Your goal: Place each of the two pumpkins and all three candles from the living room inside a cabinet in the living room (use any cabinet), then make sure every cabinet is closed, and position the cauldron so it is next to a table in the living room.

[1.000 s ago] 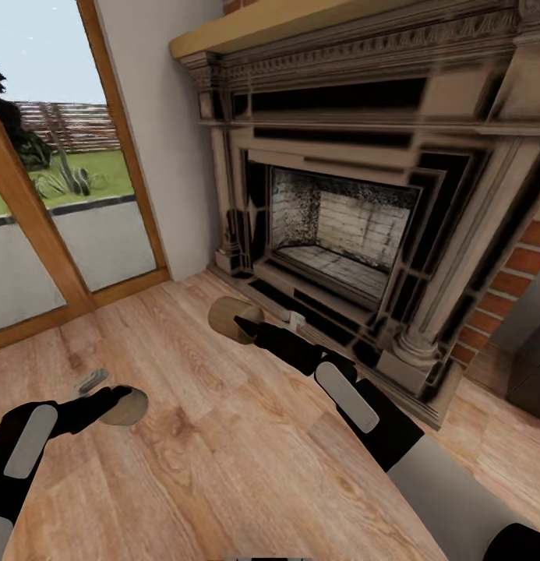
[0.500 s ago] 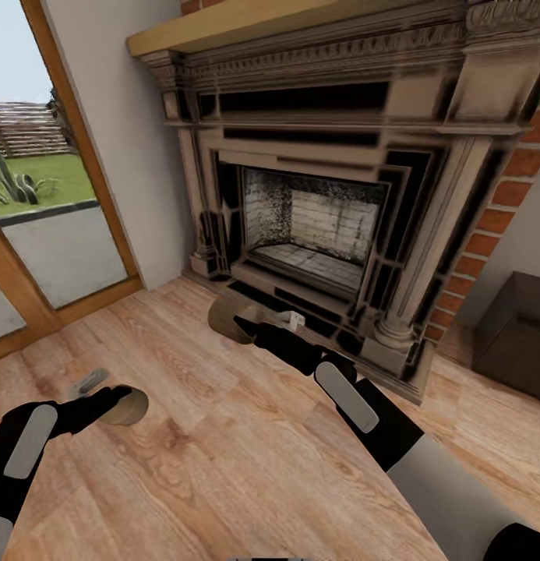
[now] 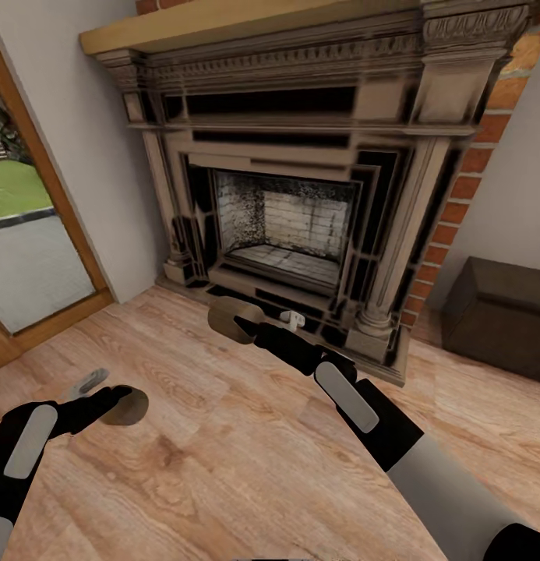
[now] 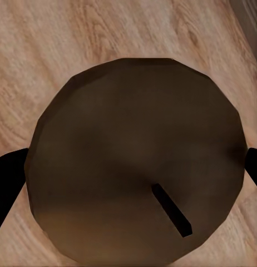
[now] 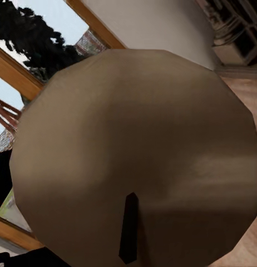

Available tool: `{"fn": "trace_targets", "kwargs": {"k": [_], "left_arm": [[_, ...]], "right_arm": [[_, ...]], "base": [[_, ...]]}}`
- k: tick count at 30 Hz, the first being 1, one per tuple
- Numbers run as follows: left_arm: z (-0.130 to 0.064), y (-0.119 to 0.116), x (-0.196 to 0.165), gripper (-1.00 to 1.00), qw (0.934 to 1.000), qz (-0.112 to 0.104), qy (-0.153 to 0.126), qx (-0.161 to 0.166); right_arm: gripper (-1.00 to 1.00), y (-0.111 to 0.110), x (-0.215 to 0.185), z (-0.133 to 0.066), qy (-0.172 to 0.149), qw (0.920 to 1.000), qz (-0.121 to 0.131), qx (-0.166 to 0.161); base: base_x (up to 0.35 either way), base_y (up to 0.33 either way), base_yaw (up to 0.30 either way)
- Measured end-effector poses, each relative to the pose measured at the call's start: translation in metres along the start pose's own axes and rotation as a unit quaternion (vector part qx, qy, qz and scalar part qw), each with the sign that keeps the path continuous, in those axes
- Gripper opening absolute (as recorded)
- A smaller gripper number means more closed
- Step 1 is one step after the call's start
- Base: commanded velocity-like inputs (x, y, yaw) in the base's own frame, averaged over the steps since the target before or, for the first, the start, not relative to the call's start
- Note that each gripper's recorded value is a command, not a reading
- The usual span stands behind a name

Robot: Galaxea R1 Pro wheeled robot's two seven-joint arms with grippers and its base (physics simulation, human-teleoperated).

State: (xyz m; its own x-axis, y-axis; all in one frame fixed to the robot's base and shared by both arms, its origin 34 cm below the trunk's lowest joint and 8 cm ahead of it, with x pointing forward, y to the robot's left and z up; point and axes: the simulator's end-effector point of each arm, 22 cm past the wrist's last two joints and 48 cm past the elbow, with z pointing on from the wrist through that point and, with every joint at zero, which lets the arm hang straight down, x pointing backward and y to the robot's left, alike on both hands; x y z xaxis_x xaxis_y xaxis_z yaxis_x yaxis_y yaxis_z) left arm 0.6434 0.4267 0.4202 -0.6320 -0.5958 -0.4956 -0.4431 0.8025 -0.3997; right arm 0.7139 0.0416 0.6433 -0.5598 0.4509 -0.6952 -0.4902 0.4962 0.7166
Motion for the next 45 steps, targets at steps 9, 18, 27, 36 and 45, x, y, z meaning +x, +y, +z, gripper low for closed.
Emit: {"fn": "trace_targets", "kwargs": {"k": [9, 18, 27, 36, 45], "left_arm": [[-0.001, -0.001, -0.001, -1.00, 1.0000, 0.000, -0.002, 0.001], [-0.003, -0.002, -0.003, -1.00, 1.0000, 0.000, -0.003, 0.002], [-0.005, -0.003, -0.004, -1.00, 1.0000, 0.001, -0.005, 0.003], [-0.008, -0.005, -0.007, -1.00, 0.9999, 0.000, -0.009, 0.006], [-0.011, -0.008, -0.010, -1.00, 0.9999, 0.001, -0.012, 0.009]], "right_arm": [[-1.00, 0.002, -0.002, -0.001, -0.001, 1.0000, -0.002, 0.000], [-1.00, 0.001, -0.002, -0.001, -0.001, 1.0000, -0.003, 0.001], [-1.00, 0.004, -0.008, -0.002, -0.013, 0.9999, -0.007, -0.001], [-1.00, 0.009, -0.012, -0.003, -0.015, 0.9998, -0.009, -0.004], [-1.00, 0.013, -0.015, -0.004, -0.017, 0.9998, -0.012, -0.006]], "base": [[0.000, 0.221, -0.291], [0.000, 0.055, -0.291], [0.000, 0.061, -0.277], [0.000, 0.225, -0.264], [0.000, 0.206, -0.264]]}}
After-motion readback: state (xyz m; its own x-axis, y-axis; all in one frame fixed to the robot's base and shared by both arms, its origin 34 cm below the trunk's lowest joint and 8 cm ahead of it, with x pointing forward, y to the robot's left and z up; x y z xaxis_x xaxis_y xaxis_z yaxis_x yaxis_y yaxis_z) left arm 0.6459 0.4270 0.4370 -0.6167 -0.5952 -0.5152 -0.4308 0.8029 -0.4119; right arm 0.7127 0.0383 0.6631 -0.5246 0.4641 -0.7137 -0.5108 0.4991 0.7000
